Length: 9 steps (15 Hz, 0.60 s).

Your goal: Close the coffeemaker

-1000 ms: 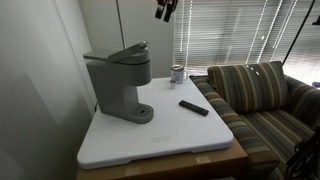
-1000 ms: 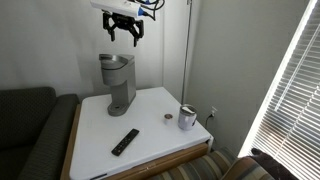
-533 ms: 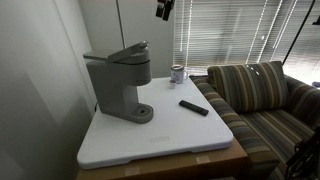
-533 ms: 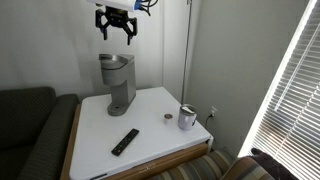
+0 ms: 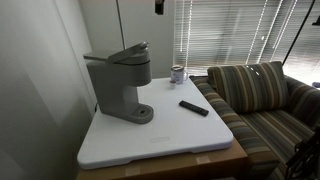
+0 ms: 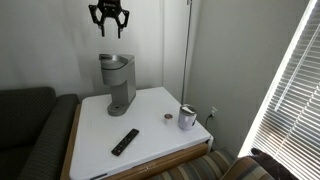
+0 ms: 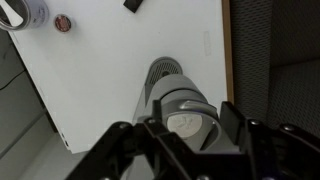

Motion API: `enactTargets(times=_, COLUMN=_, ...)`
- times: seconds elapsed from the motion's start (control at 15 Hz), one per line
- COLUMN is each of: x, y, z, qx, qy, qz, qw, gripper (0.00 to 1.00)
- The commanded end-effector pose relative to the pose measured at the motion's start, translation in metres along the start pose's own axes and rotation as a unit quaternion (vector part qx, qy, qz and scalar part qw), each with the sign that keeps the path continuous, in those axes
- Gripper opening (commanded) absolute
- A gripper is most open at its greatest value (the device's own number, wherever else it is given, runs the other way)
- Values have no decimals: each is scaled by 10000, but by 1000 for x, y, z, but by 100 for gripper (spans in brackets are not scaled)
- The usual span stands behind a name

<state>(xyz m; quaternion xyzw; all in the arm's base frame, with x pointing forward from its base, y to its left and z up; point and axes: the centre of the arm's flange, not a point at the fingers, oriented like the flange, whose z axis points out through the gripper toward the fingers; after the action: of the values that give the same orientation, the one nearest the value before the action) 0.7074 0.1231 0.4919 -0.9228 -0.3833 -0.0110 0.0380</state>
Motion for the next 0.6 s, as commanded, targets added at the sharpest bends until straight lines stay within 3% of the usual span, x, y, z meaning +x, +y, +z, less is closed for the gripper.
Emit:
enactTargets(times=0.0, x=50, y=18, z=11, qx=3, qy=-195, qz=153, qw=9997, gripper=32)
enactTargets(times=0.27, x=71, y=10, z=34, qx=123, qy=-413, qz=1004, qw=9940, gripper=5)
enactTargets(times=0.53, x=80, y=0, z=39, qx=220, qy=-516, qz=1501, qw=9871, gripper=0)
